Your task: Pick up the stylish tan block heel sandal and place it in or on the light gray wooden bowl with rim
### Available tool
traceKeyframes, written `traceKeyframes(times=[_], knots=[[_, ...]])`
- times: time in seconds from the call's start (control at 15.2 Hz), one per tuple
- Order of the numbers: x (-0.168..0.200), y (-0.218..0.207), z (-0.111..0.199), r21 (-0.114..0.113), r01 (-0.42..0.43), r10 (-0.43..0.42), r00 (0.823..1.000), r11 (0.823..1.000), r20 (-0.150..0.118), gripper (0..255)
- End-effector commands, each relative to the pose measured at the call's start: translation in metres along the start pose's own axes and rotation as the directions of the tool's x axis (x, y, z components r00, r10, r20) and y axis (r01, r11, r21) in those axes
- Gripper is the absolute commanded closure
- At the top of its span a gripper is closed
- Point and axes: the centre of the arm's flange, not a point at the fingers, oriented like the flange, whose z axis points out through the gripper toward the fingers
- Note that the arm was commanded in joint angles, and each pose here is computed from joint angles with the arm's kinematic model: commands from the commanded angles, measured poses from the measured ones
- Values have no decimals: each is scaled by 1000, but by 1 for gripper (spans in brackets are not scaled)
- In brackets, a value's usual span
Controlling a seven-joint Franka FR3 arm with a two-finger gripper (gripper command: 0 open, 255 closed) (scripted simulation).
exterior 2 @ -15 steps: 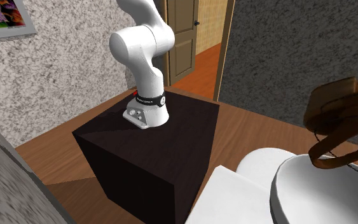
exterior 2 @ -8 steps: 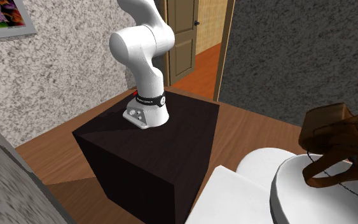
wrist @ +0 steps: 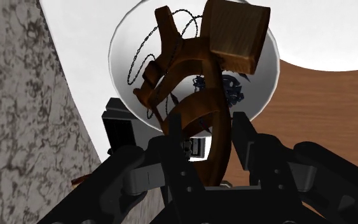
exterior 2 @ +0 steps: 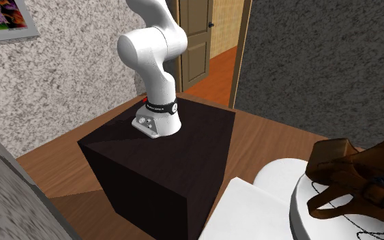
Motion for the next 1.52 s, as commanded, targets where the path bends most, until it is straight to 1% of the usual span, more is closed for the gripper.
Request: traceKeyframes(times=[0.0,0.53,0.59,0.92,1.19,1.45], knots=[[-3,-2,12,0,0,0,1000,1000,-1,255],[-3,-2,12,0,0,0,1000,1000,-1,255],[-4,-2,12,0,0,0,1000,1000,-1,0],[-3,-2,12,0,0,0,1000,1000,-1,0],[-3,-2,-38,0,0,0,1000,1000,-1,0],[-3,-2,-38,0,0,0,1000,1000,-1,0]])
